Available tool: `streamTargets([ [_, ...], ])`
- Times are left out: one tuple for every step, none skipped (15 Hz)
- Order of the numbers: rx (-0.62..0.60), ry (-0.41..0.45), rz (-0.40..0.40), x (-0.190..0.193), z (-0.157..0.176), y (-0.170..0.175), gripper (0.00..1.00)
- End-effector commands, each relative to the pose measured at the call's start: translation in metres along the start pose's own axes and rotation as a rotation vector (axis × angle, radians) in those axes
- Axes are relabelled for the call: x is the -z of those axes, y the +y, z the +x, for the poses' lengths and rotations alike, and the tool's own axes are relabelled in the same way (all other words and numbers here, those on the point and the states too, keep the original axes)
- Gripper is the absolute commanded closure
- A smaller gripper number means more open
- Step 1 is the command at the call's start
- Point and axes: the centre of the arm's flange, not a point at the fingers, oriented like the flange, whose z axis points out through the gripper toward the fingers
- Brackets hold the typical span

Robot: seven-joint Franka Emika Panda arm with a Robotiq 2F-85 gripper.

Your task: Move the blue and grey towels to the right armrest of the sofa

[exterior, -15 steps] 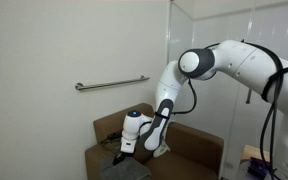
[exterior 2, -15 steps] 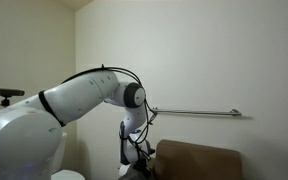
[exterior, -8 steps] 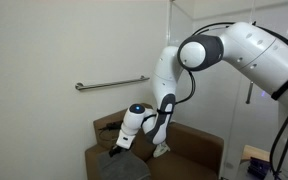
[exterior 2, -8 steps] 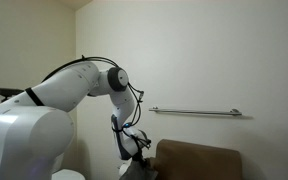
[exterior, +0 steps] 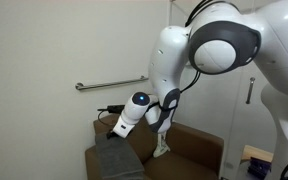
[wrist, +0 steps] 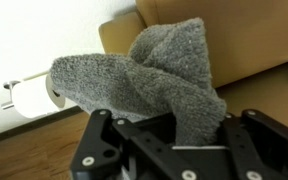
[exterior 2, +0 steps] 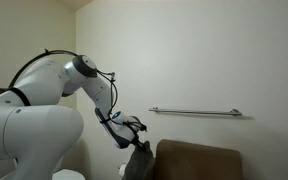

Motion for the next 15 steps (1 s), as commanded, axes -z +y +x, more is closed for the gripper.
streamTargets([
  [-0.098, -0.08, 0.009, 0.039, 0.031, -0.052, 0.94],
  [-0.132, -0.101, 0.029, 0.043, 0.03, -0.063, 0.95],
  [-0.166, -0.115, 0.041, 0.047, 0.03, -0.07, 0.94],
  [-0.193, -0.127, 0.047, 0.053, 0.029, -0.077, 0.95],
  [-0.223, -0.141, 0.053, 0.055, 0.028, -0.083, 0.95],
  [-0.249, -0.153, 0.055, 0.057, 0.025, -0.088, 0.95],
  [-0.275, -0.164, 0.058, 0.059, 0.023, -0.093, 0.96],
  [-0.302, -0.175, 0.061, 0.063, 0.02, -0.097, 0.95],
  [-0.326, -0.185, 0.062, 0.065, 0.018, -0.102, 0.96],
  [-0.349, -0.192, 0.064, 0.068, 0.014, -0.106, 0.95],
  [-0.367, -0.201, 0.064, 0.07, 0.011, -0.11, 0.96],
  [-0.384, -0.209, 0.062, 0.072, 0.008, -0.114, 0.95],
  [-0.396, -0.215, 0.059, 0.075, 0.004, -0.117, 0.95],
  [-0.407, -0.221, 0.053, 0.076, 0.0, -0.121, 0.95],
  [-0.419, -0.225, 0.051, 0.078, -0.004, -0.123, 0.96],
])
